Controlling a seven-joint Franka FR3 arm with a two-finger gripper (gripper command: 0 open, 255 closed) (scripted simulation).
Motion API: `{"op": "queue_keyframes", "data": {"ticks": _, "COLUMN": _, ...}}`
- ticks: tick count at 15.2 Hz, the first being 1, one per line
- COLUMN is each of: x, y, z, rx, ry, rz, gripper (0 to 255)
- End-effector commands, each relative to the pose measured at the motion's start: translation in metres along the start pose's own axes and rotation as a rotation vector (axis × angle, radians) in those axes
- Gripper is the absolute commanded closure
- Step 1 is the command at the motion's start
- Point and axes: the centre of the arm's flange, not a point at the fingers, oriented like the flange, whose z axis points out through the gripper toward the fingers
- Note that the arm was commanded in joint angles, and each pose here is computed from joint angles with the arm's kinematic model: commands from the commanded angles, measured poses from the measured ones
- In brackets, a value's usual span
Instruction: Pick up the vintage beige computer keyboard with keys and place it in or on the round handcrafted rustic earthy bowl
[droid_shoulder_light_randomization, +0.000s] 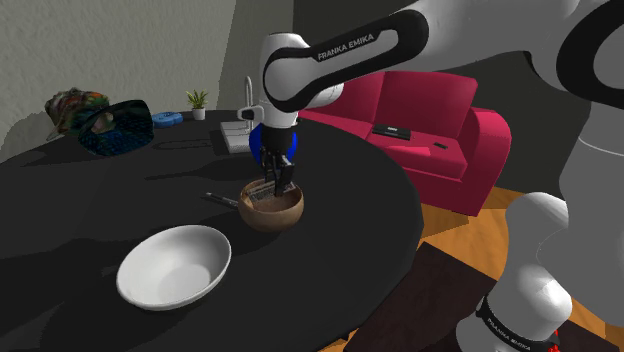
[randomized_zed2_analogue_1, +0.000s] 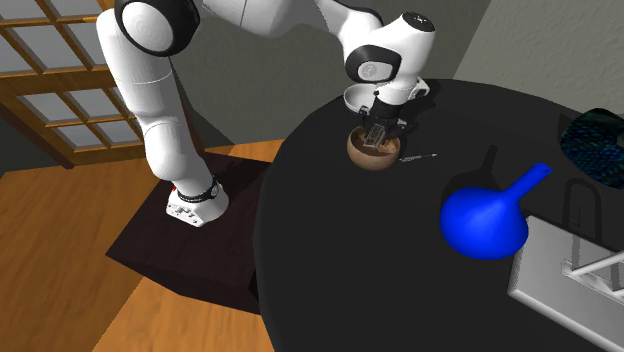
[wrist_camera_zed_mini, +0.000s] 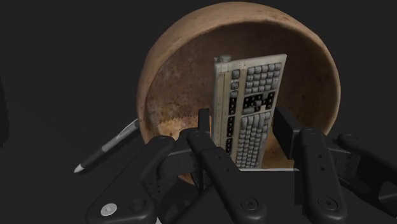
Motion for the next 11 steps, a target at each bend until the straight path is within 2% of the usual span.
{"op": "queue_keyframes", "data": {"ticks": 1, "x": -0.0001, "y": -0.0002, "z": 0.0009, "rx": 0.000, "ry": 0.000, "rz": 0.000, "gripper": 255}}
{"op": "queue_keyframes", "data": {"ticks": 5, "x": -0.0001, "y": -0.0002, "z": 0.0009, "rx": 0.000, "ry": 0.000, "rz": 0.000, "gripper": 255}}
{"op": "queue_keyframes", "data": {"ticks": 6, "x": -0.0001, "y": -0.0002, "z": 0.0009, "rx": 0.000, "ry": 0.000, "rz": 0.000, "gripper": 0}}
{"op": "queue_keyframes", "data": {"ticks": 11, "x": -0.0001, "y": -0.0002, "z": 0.0009, "rx": 0.000, "ry": 0.000, "rz": 0.000, "gripper": 0}}
